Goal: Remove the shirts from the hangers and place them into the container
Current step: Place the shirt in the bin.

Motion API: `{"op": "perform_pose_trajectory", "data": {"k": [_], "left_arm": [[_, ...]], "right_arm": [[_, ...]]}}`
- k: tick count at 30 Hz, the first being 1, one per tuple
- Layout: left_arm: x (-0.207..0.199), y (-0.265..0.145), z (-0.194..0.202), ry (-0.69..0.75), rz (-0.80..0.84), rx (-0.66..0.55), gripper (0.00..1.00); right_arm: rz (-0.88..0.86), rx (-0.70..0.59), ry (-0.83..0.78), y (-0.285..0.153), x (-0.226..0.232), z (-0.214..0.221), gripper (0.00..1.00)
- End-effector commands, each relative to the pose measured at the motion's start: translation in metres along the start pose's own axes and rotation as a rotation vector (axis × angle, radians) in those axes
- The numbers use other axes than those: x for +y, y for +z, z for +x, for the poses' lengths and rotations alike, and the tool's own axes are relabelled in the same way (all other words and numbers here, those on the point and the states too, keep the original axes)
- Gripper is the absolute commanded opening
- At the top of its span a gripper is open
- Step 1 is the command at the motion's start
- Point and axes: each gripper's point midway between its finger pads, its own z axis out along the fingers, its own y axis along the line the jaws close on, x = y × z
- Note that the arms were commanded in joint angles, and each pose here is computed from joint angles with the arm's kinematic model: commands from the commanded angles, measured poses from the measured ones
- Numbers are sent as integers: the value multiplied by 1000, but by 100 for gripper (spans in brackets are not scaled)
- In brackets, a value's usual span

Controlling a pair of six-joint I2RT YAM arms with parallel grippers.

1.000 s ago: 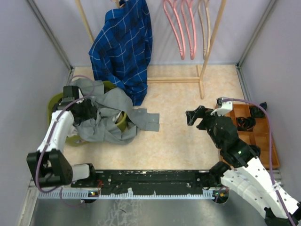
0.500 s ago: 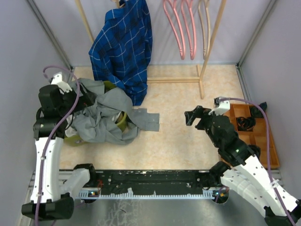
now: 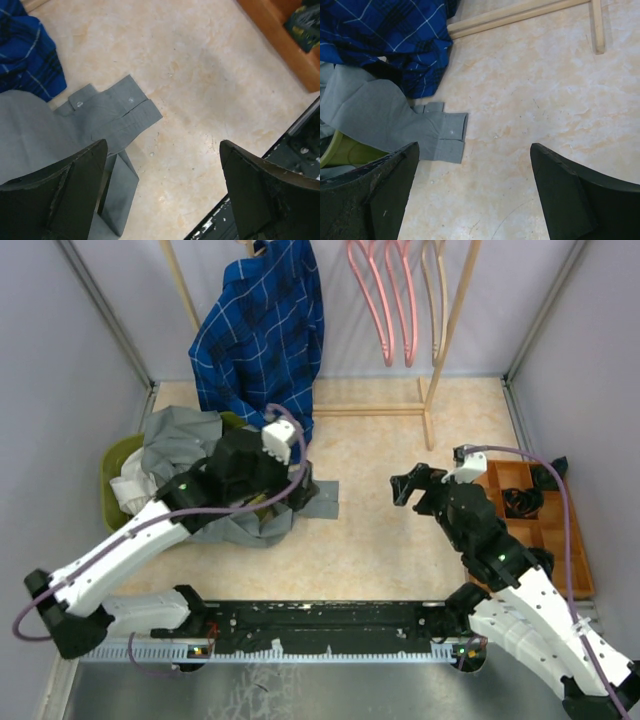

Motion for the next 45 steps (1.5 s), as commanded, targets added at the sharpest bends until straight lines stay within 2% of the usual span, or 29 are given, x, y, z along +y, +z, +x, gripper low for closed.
{"op": "perform_pose_trajectory", "data": {"k": [1, 5, 9, 14, 21, 24, 29, 32, 34, 37, 40, 43, 45], "left_arm": [[-4, 42, 13, 165, -15, 74, 98], [5, 87, 51, 94, -86, 215, 90], [32, 112, 79, -6, -264, 353, 84], [58, 134, 100, -48, -286, 429, 91], [101, 137, 156, -127, -407, 636, 90], [103, 139, 177, -139, -382, 694, 89], [103, 139, 212, -156, -376, 798, 81], [102, 138, 232, -165, -367, 844, 70], [103, 136, 247, -161, -376, 870, 67], [104, 132, 267, -144, -388, 915, 55], [94, 131, 275, -111, -358, 930, 34], [80, 136, 257, -91, -322, 879, 2], [67, 139, 224, -91, -277, 787, 0]], "right_arm": [[25, -105, 44, -10, -4, -26, 93], [28, -136, 58, -17, -7, -32, 92], [30, -128, 60, -20, -8, -31, 93], [23, -116, 61, -20, -7, -28, 93], [18, -109, 60, -18, -5, -28, 93], [15, -102, 58, -16, -4, -26, 93], [10, -94, 55, -15, -2, -24, 93], [8, -91, 57, -14, -2, -24, 93], [10, -88, 55, -14, -2, -23, 93], [16, -85, 54, -14, -4, -22, 93], [18, -83, 52, -14, -5, -21, 93], [18, -82, 53, -14, -5, -20, 93], [19, -82, 54, -14, -5, -20, 93]]}}
